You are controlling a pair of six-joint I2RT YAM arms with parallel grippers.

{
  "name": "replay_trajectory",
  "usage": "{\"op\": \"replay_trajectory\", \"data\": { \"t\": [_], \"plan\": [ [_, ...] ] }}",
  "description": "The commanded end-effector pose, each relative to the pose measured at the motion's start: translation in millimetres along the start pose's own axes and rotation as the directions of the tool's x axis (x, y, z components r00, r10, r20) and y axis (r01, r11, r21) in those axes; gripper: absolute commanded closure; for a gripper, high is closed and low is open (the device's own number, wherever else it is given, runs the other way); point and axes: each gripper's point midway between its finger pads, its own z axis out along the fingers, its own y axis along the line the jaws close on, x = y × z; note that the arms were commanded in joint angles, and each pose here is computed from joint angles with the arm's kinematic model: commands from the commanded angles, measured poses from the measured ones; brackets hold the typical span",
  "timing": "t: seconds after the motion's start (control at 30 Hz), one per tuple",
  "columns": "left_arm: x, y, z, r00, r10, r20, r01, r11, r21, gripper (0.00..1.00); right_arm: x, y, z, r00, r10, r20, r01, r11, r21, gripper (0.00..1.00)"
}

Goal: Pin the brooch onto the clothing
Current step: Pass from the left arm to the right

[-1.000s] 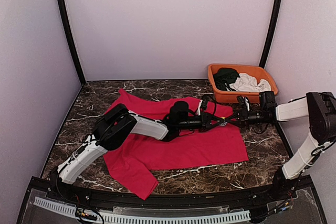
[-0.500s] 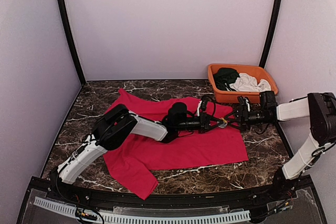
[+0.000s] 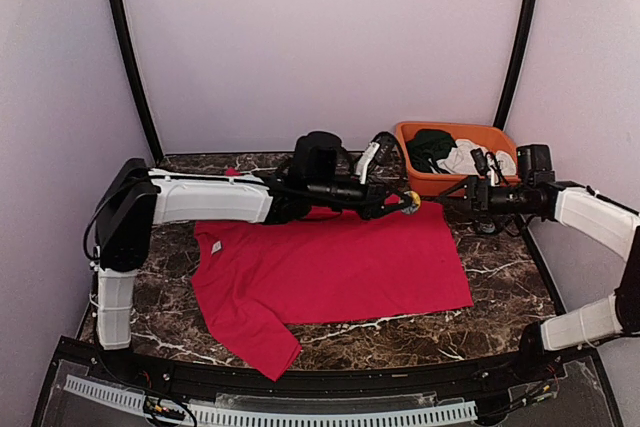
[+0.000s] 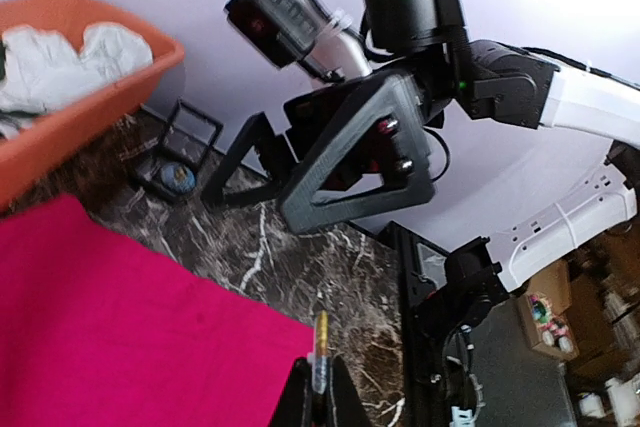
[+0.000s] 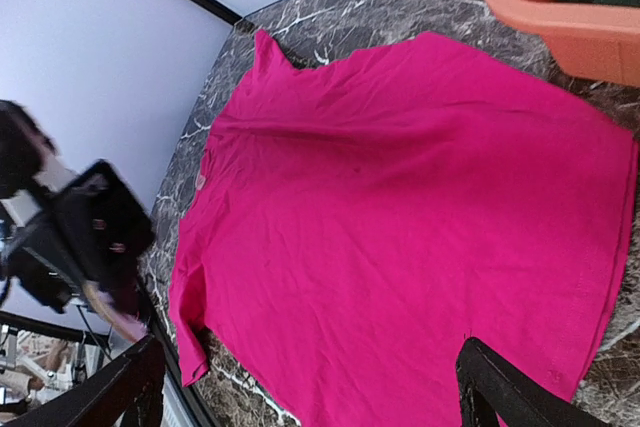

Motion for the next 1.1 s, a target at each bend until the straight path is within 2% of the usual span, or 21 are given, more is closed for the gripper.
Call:
{"op": "replay_trajectory", "data": {
  "t": [0.0, 0.13, 0.2, 0.33, 0.4, 0.43, 0.47, 0.5, 0.53, 0.57, 0.6, 0.63, 0.67, 0.77, 0.8, 0.83, 0.87, 0.9, 0.93, 0.97, 1.07],
  "plan": [
    [1, 7, -38, 0.951, 0.267, -0.156, -0.295, 0.933, -0.204, 0.99, -22, 9, -23, 0.994, -0.103, 0.041, 0.095, 0.983, 0.16, 0.01],
    [-10, 13, -56, 0.901, 0.373, -0.223, -0.429, 0.845, -0.319, 0.98, -31, 17, -37, 0.984, -0.119, 0.133, 0.091, 0.976, 0.198, 0.01],
    [-15, 15, -64, 0.87, 0.424, -0.254, -0.492, 0.788, -0.37, 0.98, -25, 26, -32, 0.983, -0.08, 0.163, 0.063, 0.992, 0.107, 0.01],
    [-17, 21, -73, 0.768, 0.534, -0.354, -0.639, 0.605, -0.475, 0.98, -10, 35, -15, 0.993, 0.024, 0.119, -0.014, 0.996, -0.085, 0.01],
    [-17, 22, -72, 0.683, 0.6, -0.416, -0.723, 0.472, -0.505, 0.99, -6, 34, -10, 0.992, 0.049, 0.116, -0.037, 0.994, -0.103, 0.01],
    [-9, 25, -70, 0.609, 0.635, -0.476, -0.785, 0.393, -0.479, 0.99, -4, 31, -9, 0.992, 0.064, 0.112, -0.052, 0.994, -0.099, 0.01],
    [-15, 20, -69, 0.566, 0.662, -0.491, -0.801, 0.303, -0.516, 0.99, -3, 31, -8, 0.991, 0.071, 0.109, -0.06, 0.993, -0.098, 0.01],
    [-2, 26, -68, 0.48, 0.675, -0.561, -0.854, 0.212, -0.476, 0.99, -4, 30, -7, 0.991, 0.077, 0.109, -0.067, 0.993, -0.096, 0.01],
    [-10, 18, -66, 0.399, 0.702, -0.59, -0.87, 0.087, -0.485, 0.99, -4, 30, -6, 0.991, 0.088, 0.104, -0.078, 0.992, -0.096, 0.01],
    [5, 25, -64, 0.356, 0.691, -0.629, -0.886, 0.036, -0.462, 0.99, -6, 31, -5, 0.99, 0.087, 0.108, -0.077, 0.992, -0.101, 0.01],
    [-4, 17, -63, 0.296, 0.7, -0.65, -0.879, -0.067, -0.472, 0.99, -8, 32, -4, 0.99, 0.085, 0.111, -0.073, 0.992, -0.107, 0.02],
    [8, 23, -60, 0.26, 0.683, -0.683, -0.888, -0.109, -0.447, 0.99, -8, 34, -3, 0.99, 0.087, 0.108, -0.075, 0.991, -0.112, 0.02],
    [2, 15, -60, 0.224, 0.68, -0.698, -0.869, -0.185, -0.458, 0.99, -8, 36, -1, 0.99, 0.093, 0.103, -0.08, 0.99, -0.119, 0.03],
    [16, 13, -54, 0.141, 0.658, -0.739, -0.848, -0.305, -0.433, 0.99, -8, 47, 6, 0.992, 0.095, 0.088, -0.081, 0.985, -0.154, 0.03],
    [16, 7, -53, 0.105, 0.656, -0.747, -0.82, -0.368, -0.438, 0.99, -7, 51, 9, 0.992, 0.098, 0.078, -0.085, 0.983, -0.162, 0.03],
    [9, -6, -54, 0.113, 0.678, -0.726, -0.775, -0.397, -0.492, 0.99, -7, 54, 11, 0.993, 0.096, 0.072, -0.082, 0.982, -0.17, 0.03],
    [17, -2, -50, 0.048, 0.644, -0.764, -0.769, -0.464, -0.439, 0.99, -6, 59, 14, 0.994, 0.094, 0.063, -0.081, 0.981, -0.176, 0.03],
    [5, -16, -56, 0.066, 0.666, -0.743, -0.705, -0.496, -0.508, 0.99, -6, 62, 16, 0.994, 0.092, 0.057, -0.08, 0.98, -0.181, 0.03],
    [11, -13, -52, 0.011, 0.625, -0.78, -0.687, -0.563, -0.46, 0.99, -6, 65, 17, 0.995, 0.089, 0.051, -0.078, 0.979, -0.187, 0.03],
    [0, -27, -60, 0.0, 0.617, -0.787, -0.616, -0.62, -0.486, 0.99, -6, 69, 17, 0.996, 0.081, 0.049, -0.07, 0.978, -0.195, 0.03],
    [4, -30, -55, -0.023, 0.592, -0.805, -0.572, -0.668, -0.475, 0.99, -3, 78, 20, 0.998, 0.058, 0.032, -0.05, 0.975, -0.215, 0.04]
  ]
}}
